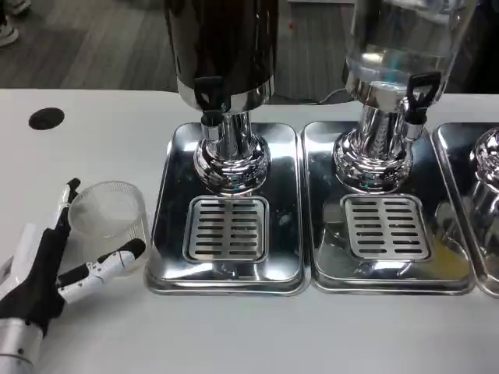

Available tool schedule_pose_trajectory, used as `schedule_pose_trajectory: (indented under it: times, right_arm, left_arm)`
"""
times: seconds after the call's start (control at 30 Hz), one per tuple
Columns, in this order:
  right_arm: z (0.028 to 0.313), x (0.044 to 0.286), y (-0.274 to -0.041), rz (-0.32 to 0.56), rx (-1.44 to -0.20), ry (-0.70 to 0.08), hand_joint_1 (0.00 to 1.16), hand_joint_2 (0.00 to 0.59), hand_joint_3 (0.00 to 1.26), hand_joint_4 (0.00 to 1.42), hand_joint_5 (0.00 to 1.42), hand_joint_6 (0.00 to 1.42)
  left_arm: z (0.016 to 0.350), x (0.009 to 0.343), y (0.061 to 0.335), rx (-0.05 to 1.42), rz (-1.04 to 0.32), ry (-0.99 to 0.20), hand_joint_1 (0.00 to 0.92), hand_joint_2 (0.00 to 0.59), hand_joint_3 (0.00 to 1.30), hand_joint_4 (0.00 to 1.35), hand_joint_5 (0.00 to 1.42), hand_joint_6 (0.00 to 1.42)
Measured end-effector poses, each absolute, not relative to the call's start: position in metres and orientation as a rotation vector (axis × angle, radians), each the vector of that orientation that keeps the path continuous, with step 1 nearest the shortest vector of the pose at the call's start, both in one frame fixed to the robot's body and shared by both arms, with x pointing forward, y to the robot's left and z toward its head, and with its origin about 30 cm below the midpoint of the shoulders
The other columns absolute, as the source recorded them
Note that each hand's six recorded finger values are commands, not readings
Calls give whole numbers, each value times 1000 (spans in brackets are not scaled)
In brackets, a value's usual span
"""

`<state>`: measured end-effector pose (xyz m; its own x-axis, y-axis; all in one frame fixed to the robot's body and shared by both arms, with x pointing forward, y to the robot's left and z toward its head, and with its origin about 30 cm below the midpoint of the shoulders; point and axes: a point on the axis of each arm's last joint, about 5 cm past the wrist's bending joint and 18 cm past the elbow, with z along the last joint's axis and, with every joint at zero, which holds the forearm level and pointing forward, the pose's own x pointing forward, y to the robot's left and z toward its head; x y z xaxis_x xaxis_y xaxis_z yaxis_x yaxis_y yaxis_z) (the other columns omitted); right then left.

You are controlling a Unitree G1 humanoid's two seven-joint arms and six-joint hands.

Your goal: Grasp the cup under the faucet to collect the drink, then remove the cup.

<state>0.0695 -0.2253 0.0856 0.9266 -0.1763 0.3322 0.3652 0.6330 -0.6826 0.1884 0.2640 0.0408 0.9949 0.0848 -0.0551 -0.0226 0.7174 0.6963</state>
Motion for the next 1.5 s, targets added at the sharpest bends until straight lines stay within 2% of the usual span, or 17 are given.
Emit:
schedule_pose_trajectory:
  times: [0.3, 1.0, 1.17, 1.5]
  right_arm:
    - [86, 70, -226, -316, -831, -244, 607, 582, 444, 341, 286, 180]
    - [86, 69, -225, -316, -828, -247, 618, 580, 444, 342, 287, 180]
    - [86, 68, -226, -315, -828, -247, 619, 580, 444, 342, 287, 180]
    - [86, 68, -226, -316, -828, -246, 621, 580, 444, 342, 287, 180]
  left_arm:
    - [40, 188, 264, 764, 61, 82, 361, 86, 20, 136, 144, 221]
    - [40, 187, 265, 749, 95, 60, 307, 139, 413, 510, 305, 278]
    - [40, 186, 266, 739, 113, 54, 328, 144, 472, 552, 356, 289]
    - [39, 184, 268, 714, 145, 54, 327, 146, 486, 554, 374, 308]
